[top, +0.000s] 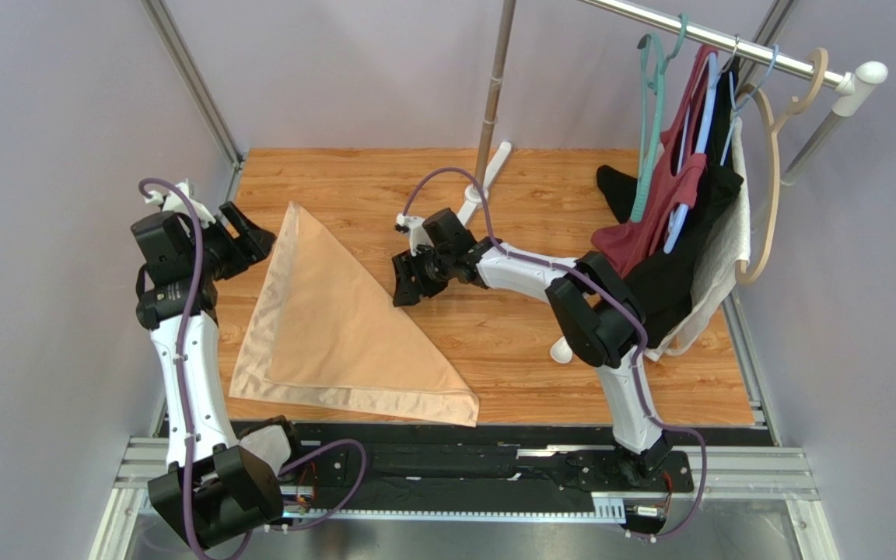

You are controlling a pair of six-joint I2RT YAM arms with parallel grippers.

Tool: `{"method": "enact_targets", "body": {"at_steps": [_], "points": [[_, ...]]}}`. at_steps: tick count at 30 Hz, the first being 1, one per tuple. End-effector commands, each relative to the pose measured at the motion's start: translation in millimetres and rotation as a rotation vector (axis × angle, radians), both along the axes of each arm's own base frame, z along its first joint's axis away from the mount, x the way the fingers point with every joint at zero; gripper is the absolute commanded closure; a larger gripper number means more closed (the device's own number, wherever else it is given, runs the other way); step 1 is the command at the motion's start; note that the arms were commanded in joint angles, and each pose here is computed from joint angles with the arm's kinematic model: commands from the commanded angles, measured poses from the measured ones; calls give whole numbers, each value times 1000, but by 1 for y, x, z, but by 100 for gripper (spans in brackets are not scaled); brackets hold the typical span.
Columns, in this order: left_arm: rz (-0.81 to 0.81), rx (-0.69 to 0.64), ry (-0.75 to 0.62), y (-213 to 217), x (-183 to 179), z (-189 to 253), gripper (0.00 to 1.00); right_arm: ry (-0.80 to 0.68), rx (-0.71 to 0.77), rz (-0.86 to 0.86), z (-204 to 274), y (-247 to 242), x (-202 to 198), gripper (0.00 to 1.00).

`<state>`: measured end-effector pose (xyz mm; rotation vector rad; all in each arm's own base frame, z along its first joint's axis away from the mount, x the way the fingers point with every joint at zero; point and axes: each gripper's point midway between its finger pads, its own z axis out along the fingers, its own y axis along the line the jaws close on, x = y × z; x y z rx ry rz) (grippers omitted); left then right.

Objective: Fold the napkin, place the utensils inside, and roll it up
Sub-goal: Fold the napkin

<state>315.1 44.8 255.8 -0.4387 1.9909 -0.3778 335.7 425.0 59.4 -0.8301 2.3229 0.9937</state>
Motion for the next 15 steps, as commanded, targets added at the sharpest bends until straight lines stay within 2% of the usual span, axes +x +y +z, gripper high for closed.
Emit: {"method": "enact_targets", "body": {"at_steps": [1,15], "points": [[-21,26,-66,0,5,12,24,-8,0,52,-8,4,-3,44],[-24,13,-57,-3,2,9,24,16,-29,81,-29,21,-12,53]]}}
